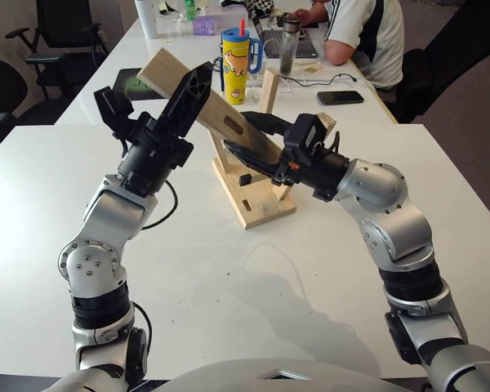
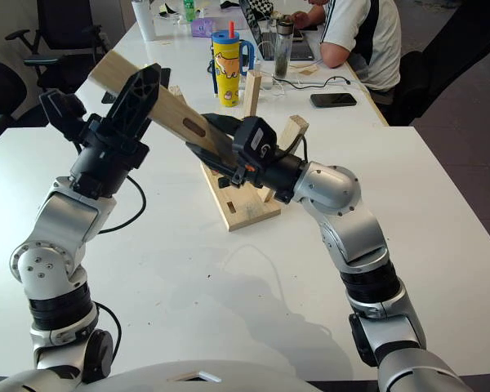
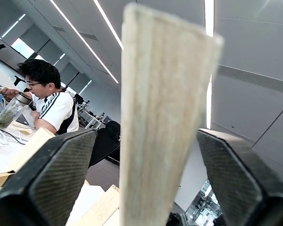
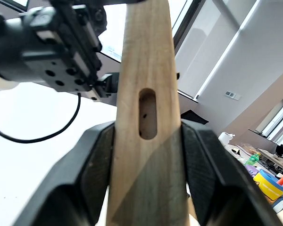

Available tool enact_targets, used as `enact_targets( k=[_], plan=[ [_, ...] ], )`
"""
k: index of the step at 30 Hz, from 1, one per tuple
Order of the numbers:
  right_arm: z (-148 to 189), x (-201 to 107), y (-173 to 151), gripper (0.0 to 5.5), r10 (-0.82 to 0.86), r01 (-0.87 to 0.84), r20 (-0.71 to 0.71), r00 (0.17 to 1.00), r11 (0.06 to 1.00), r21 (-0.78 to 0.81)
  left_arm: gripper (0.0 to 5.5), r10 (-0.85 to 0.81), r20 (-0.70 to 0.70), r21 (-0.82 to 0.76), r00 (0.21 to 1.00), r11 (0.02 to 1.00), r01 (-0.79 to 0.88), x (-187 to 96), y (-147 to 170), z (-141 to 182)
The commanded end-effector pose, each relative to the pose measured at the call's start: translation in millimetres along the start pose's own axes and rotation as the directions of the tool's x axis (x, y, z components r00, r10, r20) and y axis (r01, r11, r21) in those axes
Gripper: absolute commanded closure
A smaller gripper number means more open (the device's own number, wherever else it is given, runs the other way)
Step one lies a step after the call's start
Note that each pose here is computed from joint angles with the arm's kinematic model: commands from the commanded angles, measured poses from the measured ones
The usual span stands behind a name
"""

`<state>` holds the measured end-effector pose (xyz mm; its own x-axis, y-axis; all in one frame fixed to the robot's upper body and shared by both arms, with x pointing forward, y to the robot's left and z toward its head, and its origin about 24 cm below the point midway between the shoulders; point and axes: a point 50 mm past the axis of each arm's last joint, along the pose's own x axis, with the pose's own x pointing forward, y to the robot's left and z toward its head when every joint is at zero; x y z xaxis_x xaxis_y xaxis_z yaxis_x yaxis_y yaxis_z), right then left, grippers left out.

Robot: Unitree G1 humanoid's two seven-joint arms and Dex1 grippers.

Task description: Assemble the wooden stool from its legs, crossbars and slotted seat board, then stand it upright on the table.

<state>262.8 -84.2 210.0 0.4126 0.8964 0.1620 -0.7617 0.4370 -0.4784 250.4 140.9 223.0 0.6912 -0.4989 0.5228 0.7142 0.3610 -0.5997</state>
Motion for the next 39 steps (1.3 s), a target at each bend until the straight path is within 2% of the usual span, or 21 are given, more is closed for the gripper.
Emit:
enact_targets(
  k=[1,17,30,31,34,36,39],
  plan=[
    [-10,-3,3,3.45,0.011,-0.012,-0.05,0.999,1.0,-0.023,2.28,0.001,0.009,0.029,1.0,1.0,-0.002,2,0,3],
    [-5,-2,-4,3.45,-0.055,0.055,-0.013,0.998,0.998,-0.009,4.43,0.078,-0.053,0.115,0.996,0.991,-0.072,-9,12,-5],
    [-7,-4,-1,3.45,-0.007,0.007,-0.038,0.999,1.0,0.009,4.46,0.096,-0.021,0.142,0.995,0.986,-0.092,-10,17,0],
    [-6,-4,-2,3.08,-0.01,0.01,-0.037,0.999,1.0,0.014,4.46,0.099,-0.017,0.143,0.995,0.985,-0.096,-9,17,1],
    [-5,-5,-5,2.69,-0.026,0.027,-0.032,0.999,0.999,0.024,4.46,0.118,0.0,0.15,0.993,0.982,-0.117,-9,21,3],
    [-3,-7,-13,2.59,-0.085,0.085,-0.021,0.996,0.995,0.046,4.46,0.161,0.038,0.163,0.986,0.973,-0.165,-10,26,8],
    [-4,-17,-36,2.55,-0.261,0.264,-0.037,0.965,0.959,0.105,4.46,0.234,0.107,0.171,0.966,0.953,-0.25,-12,36,17]
  ],
)
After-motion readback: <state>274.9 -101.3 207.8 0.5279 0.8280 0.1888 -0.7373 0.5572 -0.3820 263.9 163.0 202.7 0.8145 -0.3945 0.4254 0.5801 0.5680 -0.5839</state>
